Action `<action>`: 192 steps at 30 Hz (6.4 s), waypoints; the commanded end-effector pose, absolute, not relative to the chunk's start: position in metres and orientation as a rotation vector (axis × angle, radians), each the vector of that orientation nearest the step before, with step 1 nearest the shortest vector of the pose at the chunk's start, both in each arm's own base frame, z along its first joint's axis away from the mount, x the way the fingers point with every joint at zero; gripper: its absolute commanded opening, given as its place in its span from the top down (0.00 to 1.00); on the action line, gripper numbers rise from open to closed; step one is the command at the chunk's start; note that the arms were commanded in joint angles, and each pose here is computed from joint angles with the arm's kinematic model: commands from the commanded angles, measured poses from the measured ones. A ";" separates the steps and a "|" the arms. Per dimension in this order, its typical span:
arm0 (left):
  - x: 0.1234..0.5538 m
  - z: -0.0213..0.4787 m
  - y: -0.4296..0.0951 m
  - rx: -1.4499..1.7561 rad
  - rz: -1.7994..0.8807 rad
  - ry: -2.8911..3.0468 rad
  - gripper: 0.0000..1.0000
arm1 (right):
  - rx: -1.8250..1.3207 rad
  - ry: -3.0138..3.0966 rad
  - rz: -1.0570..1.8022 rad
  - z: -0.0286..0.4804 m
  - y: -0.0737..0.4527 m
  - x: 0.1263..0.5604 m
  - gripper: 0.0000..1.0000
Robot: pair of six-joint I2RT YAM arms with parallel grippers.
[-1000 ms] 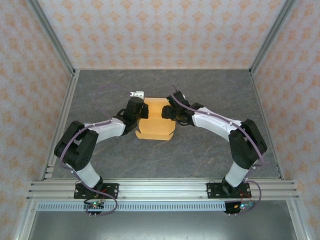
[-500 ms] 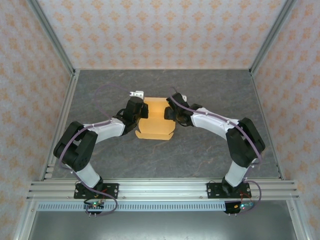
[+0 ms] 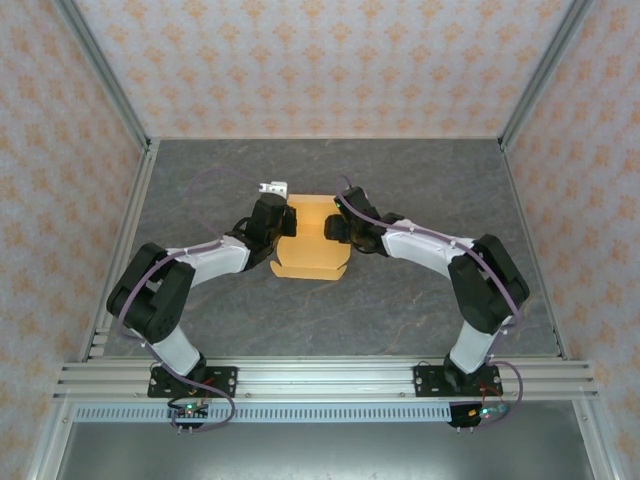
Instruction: Fold the paper box
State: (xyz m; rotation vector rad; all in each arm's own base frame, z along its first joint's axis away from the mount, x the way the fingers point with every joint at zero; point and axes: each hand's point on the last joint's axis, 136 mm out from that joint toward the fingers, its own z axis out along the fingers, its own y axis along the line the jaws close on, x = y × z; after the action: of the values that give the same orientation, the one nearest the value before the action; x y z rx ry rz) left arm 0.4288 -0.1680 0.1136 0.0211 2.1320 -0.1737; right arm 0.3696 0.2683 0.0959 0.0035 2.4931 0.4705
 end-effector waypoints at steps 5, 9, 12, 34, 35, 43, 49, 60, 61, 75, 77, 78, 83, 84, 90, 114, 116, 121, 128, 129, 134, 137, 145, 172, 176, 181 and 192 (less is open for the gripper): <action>0.428 0.131 -0.169 0.012 -0.174 2.096 1.00 | -0.063 2.435 0.604 0.109 0.293 0.370 0.54; 0.428 0.131 -0.169 0.014 -0.176 2.098 1.00 | -0.070 2.441 0.603 0.105 0.295 0.372 0.57; 0.428 0.130 -0.169 0.015 -0.176 2.100 1.00 | -0.068 2.451 0.601 0.101 0.296 0.372 0.58; 0.427 0.127 -0.165 0.018 -0.139 2.110 1.00 | -0.207 2.442 0.573 0.123 0.288 0.357 0.54; 0.427 0.127 -0.164 0.017 -0.137 2.109 1.00 | -0.231 2.434 0.567 0.130 0.286 0.353 0.52; 0.428 0.129 -0.164 0.016 -0.131 2.104 1.00 | -0.413 2.396 0.541 0.171 0.271 0.326 0.42; 0.429 0.128 -0.163 0.010 -0.139 2.112 1.00 | -0.434 2.337 0.499 0.199 0.244 0.323 0.39; 0.423 0.138 -0.156 -0.020 -0.152 2.114 1.00 | -0.208 2.105 0.477 0.230 0.151 0.357 0.31; 0.422 0.139 -0.155 -0.021 -0.156 2.115 1.00 | -0.190 2.103 0.463 0.228 0.144 0.360 0.31; 0.411 0.155 -0.151 -0.038 -0.242 2.123 1.00 | -0.614 1.986 0.951 0.213 0.189 0.351 0.27; 0.408 0.159 -0.149 -0.044 -0.256 2.118 1.00 | -0.623 1.994 0.959 0.205 0.191 0.355 0.29; 0.407 0.160 -0.149 -0.047 -0.269 2.114 1.00 | -0.625 2.002 0.956 0.201 0.191 0.357 0.30; 0.404 0.166 -0.149 -0.046 -0.301 2.111 1.00 | -0.600 2.034 0.984 0.189 0.191 0.369 0.35; 0.404 0.167 -0.149 -0.046 -0.302 2.110 1.00 | -0.594 2.037 1.002 0.188 0.192 0.371 0.36; 0.406 0.167 -0.152 -0.038 -0.317 2.112 1.00 | -0.616 2.038 1.105 0.185 0.203 0.377 0.41; 0.407 0.168 -0.155 -0.019 -0.323 2.117 1.00 | -0.791 2.013 1.248 0.191 0.238 0.358 0.55; 0.407 0.167 -0.154 -0.019 -0.314 2.122 1.00 | -0.796 2.014 1.248 0.192 0.238 0.357 0.55; 0.408 0.163 -0.154 -0.017 -0.302 2.136 1.00 | -0.822 2.000 1.270 0.196 0.240 0.351 0.56; 0.408 0.164 -0.156 -0.015 -0.317 2.138 1.00 | -0.847 2.000 1.277 0.193 0.242 0.348 0.55; 0.407 0.163 -0.157 -0.013 -0.319 2.142 1.00 | -0.849 1.999 1.281 0.192 0.242 0.349 0.55; 0.407 0.162 -0.158 -0.007 -0.323 2.146 1.00 | -0.873 1.985 1.303 0.195 0.248 0.348 0.54; 0.408 0.162 -0.158 -0.007 -0.323 2.150 1.00 | -0.893 1.977 1.312 0.198 0.251 0.344 0.54; 0.410 0.161 -0.160 -0.008 -0.321 2.158 1.00 | -0.907 1.967 1.327 0.202 0.255 0.341 0.52; 0.410 0.164 -0.178 0.055 -0.347 2.146 1.00 | -0.777 2.092 1.234 0.185 0.258 0.357 0.59; 0.409 0.163 -0.182 0.069 -0.347 2.151 1.00 | -0.732 2.099 1.181 0.183 0.257 0.364 0.59; 0.408 0.164 -0.184 0.075 -0.351 2.152 1.00 | -0.671 2.123 1.093 0.180 0.252 0.372 0.59; 0.406 0.168 -0.189 0.087 -0.359 2.148 1.00 | -0.658 2.134 1.047 0.166 0.251 0.367 0.58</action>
State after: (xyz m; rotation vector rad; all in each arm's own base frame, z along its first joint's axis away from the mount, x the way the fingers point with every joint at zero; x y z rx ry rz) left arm 0.3987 -0.1705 0.1390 0.0613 2.2198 -0.2883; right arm 0.3659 0.2495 0.1573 -0.6482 2.1865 1.0829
